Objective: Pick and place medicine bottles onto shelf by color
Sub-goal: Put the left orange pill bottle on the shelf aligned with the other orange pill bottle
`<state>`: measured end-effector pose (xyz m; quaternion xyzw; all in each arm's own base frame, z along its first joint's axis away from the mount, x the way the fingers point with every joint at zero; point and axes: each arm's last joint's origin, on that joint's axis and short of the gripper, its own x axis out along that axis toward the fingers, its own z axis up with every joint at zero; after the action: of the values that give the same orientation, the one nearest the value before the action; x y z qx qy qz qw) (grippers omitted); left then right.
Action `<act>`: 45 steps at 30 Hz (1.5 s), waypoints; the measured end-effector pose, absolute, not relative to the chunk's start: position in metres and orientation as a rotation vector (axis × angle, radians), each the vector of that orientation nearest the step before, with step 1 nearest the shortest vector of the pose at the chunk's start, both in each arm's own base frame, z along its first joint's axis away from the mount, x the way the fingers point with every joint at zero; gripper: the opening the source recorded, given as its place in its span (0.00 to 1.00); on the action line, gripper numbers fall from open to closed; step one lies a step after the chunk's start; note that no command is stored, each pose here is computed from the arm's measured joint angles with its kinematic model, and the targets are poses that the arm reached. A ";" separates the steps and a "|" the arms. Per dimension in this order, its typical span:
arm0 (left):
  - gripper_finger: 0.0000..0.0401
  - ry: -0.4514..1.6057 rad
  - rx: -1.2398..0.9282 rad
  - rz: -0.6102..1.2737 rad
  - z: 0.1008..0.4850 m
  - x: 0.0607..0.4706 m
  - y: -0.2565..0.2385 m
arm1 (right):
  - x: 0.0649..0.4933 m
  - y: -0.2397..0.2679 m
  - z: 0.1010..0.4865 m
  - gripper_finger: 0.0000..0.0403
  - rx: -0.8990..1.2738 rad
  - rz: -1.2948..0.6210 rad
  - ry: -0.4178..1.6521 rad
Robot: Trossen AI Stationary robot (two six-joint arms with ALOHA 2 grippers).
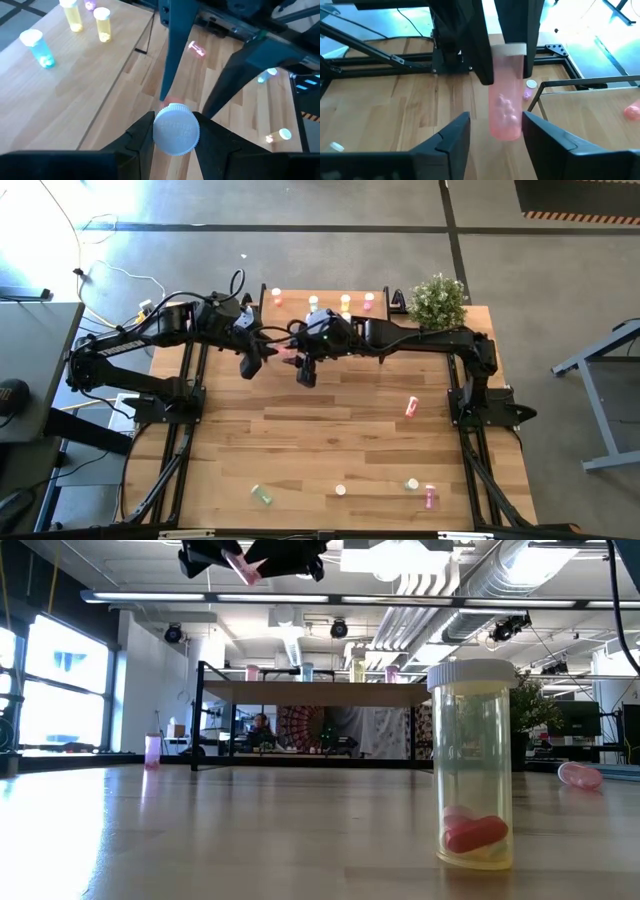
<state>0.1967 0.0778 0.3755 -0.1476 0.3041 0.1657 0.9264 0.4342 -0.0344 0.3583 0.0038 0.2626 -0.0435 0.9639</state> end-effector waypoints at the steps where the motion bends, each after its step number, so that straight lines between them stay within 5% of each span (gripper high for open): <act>1: 0.27 0.624 -0.301 0.343 0.375 0.197 0.078 | 0.434 -0.034 0.358 0.43 0.012 -0.089 0.531; 20: 0.27 0.659 -0.268 0.492 0.372 0.184 0.104 | 0.416 -0.060 0.372 0.43 0.032 -0.149 0.553; 35: 0.27 0.800 -0.371 0.629 0.344 0.181 0.162 | 0.379 -0.111 0.394 0.43 0.036 -0.387 0.565; 45: 0.27 0.932 -0.357 0.622 0.360 0.195 0.183 | 0.368 -0.133 0.391 0.43 0.059 -0.440 0.612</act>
<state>0.1948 0.1834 0.3602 -0.1683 0.4395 0.2936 0.8321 0.3682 -0.1328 0.3908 0.0290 0.2985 -0.2147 0.9295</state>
